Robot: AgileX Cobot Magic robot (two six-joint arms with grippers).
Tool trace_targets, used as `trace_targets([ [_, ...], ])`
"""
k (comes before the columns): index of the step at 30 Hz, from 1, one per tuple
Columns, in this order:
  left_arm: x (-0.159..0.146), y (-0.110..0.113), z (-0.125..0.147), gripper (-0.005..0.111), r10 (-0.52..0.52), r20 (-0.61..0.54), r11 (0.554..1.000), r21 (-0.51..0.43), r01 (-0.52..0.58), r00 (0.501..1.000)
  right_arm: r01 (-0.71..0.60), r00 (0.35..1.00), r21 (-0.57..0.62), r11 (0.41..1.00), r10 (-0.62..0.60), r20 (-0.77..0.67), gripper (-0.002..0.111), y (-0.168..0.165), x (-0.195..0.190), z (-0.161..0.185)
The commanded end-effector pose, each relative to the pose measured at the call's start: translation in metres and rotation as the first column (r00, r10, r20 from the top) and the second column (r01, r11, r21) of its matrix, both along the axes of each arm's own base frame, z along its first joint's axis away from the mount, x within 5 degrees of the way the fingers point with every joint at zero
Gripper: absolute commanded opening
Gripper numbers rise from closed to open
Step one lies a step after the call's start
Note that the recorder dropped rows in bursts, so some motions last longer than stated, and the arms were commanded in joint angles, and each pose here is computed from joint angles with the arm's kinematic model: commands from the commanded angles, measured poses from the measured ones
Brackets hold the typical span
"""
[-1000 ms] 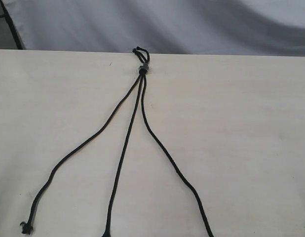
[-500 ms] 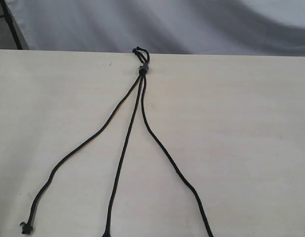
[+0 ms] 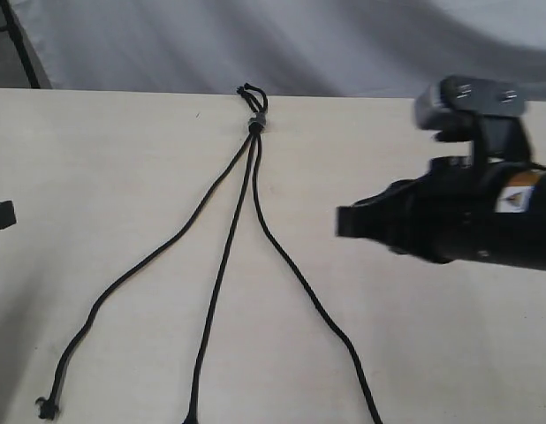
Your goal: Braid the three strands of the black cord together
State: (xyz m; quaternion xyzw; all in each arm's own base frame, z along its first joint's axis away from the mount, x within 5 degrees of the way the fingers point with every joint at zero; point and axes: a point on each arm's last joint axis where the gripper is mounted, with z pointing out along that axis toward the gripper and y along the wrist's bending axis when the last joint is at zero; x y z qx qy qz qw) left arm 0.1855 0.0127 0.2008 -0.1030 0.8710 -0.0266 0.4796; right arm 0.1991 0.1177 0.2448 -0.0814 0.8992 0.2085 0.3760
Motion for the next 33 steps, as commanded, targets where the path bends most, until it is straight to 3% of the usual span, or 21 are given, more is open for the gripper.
trace_targets([
  [1,0.007,0.0,-0.005,0.0,-0.006,-0.029,1.0,0.003,0.006,1.0,-0.192,0.98,-0.065,0.979,0.187,-0.07,-0.001,0.068,0.018,-0.022],
  [2,0.007,0.0,-0.005,0.0,-0.006,-0.029,1.0,0.003,0.006,1.0,-0.259,0.964,-0.109,0.96,0.25,-0.087,-0.001,0.089,0.028,-0.026],
  [6,0.007,0.0,-0.005,0.0,-0.006,-0.029,1.0,0.003,0.006,1.0,-0.357,0.934,-0.264,0.896,0.342,-0.101,-0.001,0.112,0.054,-0.03],
  [9,0.007,0.0,-0.005,0.0,-0.006,-0.029,1.0,0.003,0.006,1.0,-0.238,0.971,-0.38,0.894,0.233,-0.061,-0.001,0.099,0.089,-0.016],
  [11,0.008,0.0,-0.004,0.0,-0.006,-0.021,1.0,0.004,0.006,1.0,-0.062,0.998,-0.477,0.877,0.059,-0.022,-0.001,0.074,0.114,-0.005],
  [13,0.009,0.0,-0.003,0.0,-0.008,-0.008,1.0,0.006,0.008,1.0,0.13,0.984,-0.535,0.835,-0.175,-0.033,-0.001,0.046,0.128,0.001],
  [15,0.012,0.0,-0.002,0.0,-0.02,0.007,1.0,0.022,0.02,1.0,0.15,0.964,-0.572,0.806,-0.247,-0.095,-0.001,0.032,0.129,0.002],
  [18,0.022,0.001,0.0,0.0,-0.029,-0.045,0.999,0.037,0.031,0.999,0.001,0.969,-0.538,0.843,-0.134,-0.209,-0.001,0.041,0.122,-0.003],
  [22,0.03,0.003,-0.015,0.0,-0.015,-0.227,0.999,0.025,0.022,0.974,-0.137,0.97,-0.476,0.869,0.021,-0.242,-0.001,0.07,0.112,-0.009],
  [33,0.034,0.004,-0.03,0.0,-0.009,-0.29,1.0,0.009,0.012,0.957,-0.272,0.949,-0.486,0.83,0.149,-0.277,-0.001,0.117,0.091,-0.033],
])
